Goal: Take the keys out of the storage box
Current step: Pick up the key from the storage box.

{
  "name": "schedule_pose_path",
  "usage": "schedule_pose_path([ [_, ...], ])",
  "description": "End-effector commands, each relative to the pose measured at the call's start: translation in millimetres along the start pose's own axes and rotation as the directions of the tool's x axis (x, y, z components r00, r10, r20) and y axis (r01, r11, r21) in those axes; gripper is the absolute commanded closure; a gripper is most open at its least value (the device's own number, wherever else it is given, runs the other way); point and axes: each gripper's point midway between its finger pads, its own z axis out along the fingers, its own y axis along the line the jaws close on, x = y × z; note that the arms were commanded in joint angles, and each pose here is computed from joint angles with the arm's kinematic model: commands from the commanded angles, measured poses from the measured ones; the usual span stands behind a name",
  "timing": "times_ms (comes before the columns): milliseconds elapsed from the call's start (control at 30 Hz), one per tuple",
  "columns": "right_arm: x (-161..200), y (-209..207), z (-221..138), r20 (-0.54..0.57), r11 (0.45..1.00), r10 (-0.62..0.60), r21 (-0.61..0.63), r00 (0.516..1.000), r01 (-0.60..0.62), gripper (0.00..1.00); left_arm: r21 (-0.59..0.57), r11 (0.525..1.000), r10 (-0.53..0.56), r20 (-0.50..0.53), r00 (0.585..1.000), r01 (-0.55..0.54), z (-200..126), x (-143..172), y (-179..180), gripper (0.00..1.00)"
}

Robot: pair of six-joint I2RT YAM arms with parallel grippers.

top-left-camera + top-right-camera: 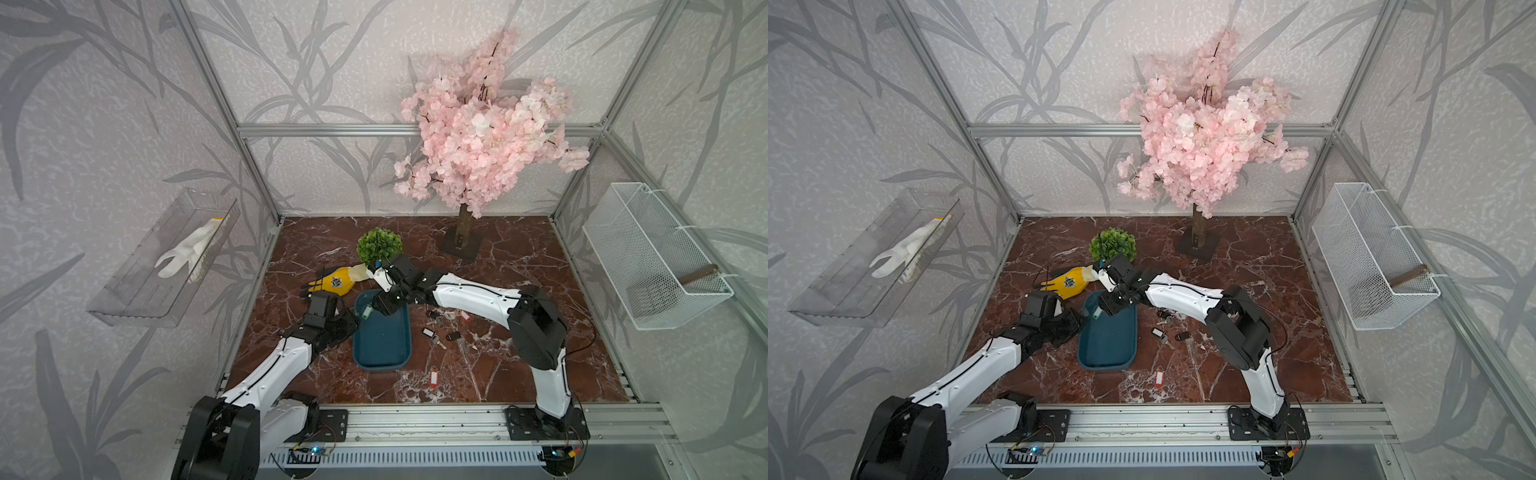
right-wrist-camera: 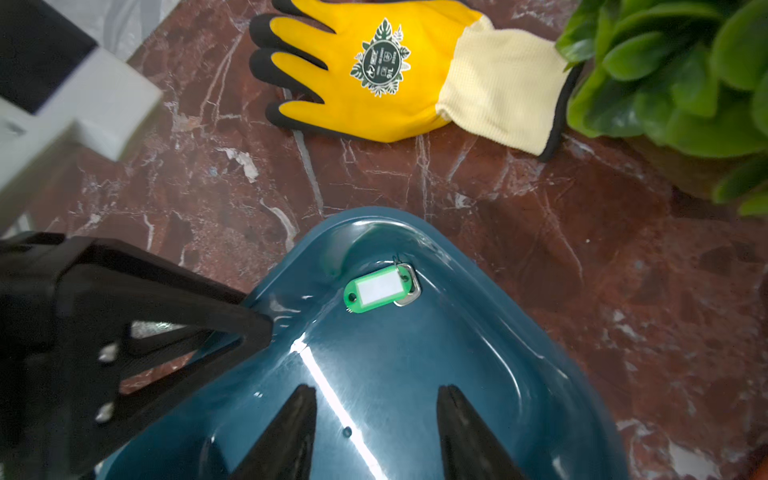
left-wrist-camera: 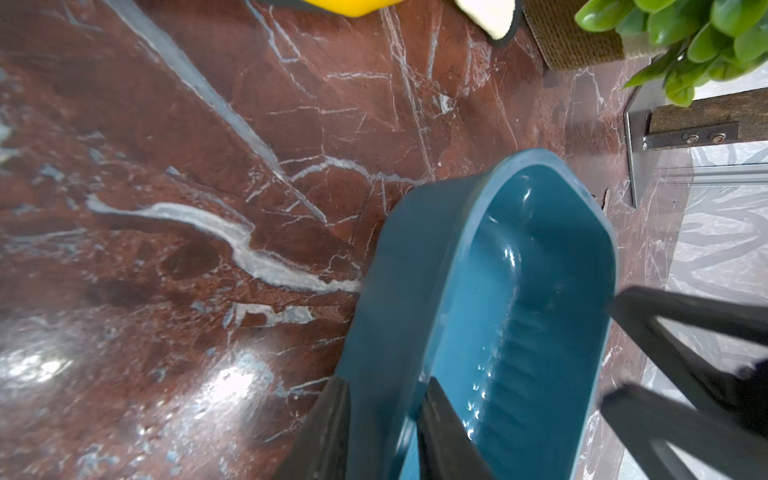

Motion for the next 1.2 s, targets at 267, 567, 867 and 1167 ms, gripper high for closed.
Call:
schedule_pose_path([
  [267, -0.1, -20.0, 43.5, -0.074, 0.992, -0.086, 0.088, 0.994, 0.092, 0.52, 0.0, 1.0, 0.018, 0.001, 1.0, -0.018, 0.3, -1.9, -1.1, 0.71],
  [567, -5.1, -5.8, 62.8, -0.076, 0.988, -0.132, 0.07, 0.988, 0.138, 0.56, -0.006, 1.0, 0.021, 0.001, 1.0, -0.021, 0.9, -2.9, -0.9, 0.71],
  [867, -6.1, 0.5, 76.7, -0.083, 0.986, -0.151, 0.063, 0.985, 0.156, 0.62, -0.011, 1.0, 0.023, -0.002, 1.0, -0.024, 1.5, -2.7, -0.4, 0.72],
  [1167, -2.4, -8.9, 85.5, -0.103, 0.977, -0.169, 0.111, 0.98, 0.18, 0.67, -0.012, 1.0, 0.025, -0.001, 1.0, -0.025, 1.4, -3.1, -0.4, 0.72],
])
